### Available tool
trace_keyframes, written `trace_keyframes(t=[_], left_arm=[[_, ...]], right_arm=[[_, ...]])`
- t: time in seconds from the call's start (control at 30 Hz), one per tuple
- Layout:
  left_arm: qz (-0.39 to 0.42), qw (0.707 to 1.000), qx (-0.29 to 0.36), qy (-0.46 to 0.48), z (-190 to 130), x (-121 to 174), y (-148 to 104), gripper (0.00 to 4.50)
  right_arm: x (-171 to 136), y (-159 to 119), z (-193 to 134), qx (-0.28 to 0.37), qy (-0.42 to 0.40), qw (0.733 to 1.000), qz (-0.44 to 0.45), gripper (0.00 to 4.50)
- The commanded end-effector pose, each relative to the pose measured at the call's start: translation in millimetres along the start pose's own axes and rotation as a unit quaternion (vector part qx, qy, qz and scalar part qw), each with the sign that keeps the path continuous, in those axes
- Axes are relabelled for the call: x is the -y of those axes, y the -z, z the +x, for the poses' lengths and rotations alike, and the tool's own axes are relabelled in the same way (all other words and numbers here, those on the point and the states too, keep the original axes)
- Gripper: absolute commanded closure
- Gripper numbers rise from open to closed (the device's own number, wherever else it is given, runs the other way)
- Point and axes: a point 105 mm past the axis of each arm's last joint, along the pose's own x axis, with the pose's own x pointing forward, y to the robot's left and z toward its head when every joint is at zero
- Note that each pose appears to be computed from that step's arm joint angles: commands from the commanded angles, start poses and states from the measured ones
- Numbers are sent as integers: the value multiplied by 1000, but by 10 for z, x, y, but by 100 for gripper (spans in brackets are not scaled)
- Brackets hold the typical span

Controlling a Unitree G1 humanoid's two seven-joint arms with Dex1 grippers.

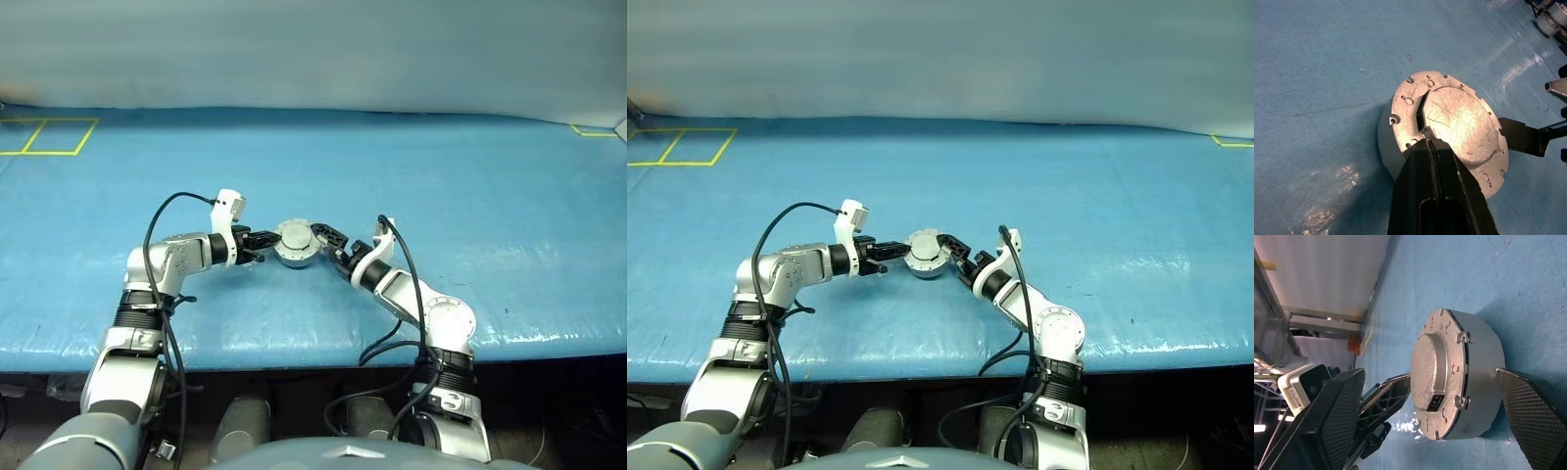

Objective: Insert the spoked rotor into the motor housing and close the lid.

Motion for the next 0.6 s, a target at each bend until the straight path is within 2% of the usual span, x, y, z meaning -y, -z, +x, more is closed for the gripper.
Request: trace_keyframes(t=[0.03,0.57,0.6], left_arm=[[-16,999,-40,-16,42,-59,234,450],[-14,999,-39,-16,26,-59,233,450],[-14,999,-39,-16,26,-57,234,450]], right_arm=[[-251,506,201,-37,-59,994,84,2],[53,698,182,-67,-9,993,100,2],[66,695,179,-64,-9,992,105,19]])
